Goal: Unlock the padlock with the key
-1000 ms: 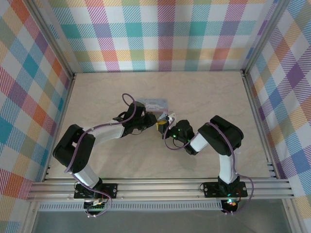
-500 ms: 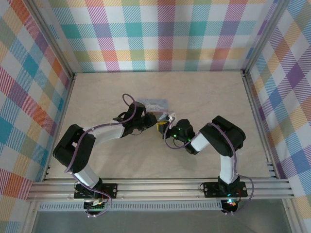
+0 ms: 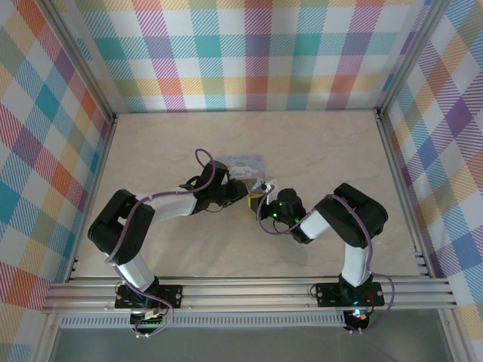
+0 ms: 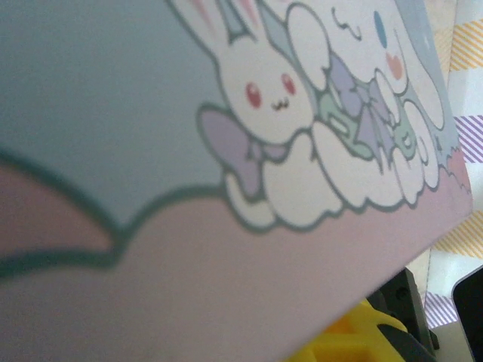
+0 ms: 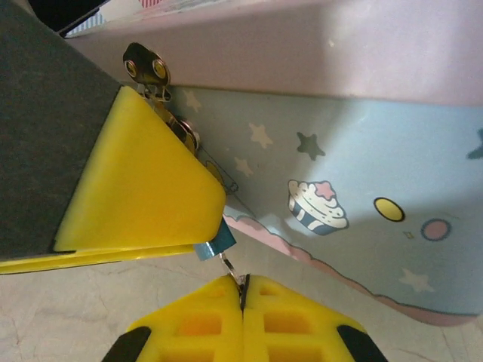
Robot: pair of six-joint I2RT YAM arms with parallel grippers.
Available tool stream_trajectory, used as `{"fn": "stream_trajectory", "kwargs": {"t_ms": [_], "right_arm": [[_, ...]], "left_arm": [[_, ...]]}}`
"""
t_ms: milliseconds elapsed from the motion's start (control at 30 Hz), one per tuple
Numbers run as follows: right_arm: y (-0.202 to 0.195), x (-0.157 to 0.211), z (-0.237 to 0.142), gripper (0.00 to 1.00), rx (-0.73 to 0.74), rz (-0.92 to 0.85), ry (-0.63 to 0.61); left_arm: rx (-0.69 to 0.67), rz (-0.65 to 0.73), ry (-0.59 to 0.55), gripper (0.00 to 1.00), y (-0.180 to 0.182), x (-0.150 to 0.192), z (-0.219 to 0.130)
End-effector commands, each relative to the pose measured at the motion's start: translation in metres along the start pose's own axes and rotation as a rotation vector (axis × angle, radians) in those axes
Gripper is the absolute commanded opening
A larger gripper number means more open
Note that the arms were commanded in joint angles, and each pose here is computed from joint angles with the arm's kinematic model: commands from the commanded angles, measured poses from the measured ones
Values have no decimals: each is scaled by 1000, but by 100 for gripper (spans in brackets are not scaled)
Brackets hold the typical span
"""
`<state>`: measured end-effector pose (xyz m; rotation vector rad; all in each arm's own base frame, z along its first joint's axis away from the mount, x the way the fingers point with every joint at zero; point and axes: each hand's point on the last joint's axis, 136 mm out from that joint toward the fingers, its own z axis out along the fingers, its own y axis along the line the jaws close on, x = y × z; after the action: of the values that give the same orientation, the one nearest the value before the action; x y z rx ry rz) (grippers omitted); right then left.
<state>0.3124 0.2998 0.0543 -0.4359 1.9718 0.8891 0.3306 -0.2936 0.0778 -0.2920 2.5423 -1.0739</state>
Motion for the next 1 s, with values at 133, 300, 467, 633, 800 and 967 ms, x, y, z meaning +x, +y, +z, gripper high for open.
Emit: {"fn": "stream_trajectory", "kwargs": {"t_ms": [133,300,467,633,800,967], "right_arm": [[7,-4,-5,0,-3,49,-38],[10,-2,-8,0,1,52,-40],[15,0,-9,0,-7,70,-4],[21,-1,-11,0,0,124,45],[28,1,-13,0,-8,210,74],[32,-1,-13,0,-11,245,88]], "left_arm": [[40,26,49,40,-14,17,-11],[72,1,25,46,-18,14,-28],[93,-46,-24,50,-12,11,-47],[132,-109,-77,51,-2,11,-52],[170,-184,-103,48,9,13,-46],[201,-224,-120,44,13,13,-41]]}}
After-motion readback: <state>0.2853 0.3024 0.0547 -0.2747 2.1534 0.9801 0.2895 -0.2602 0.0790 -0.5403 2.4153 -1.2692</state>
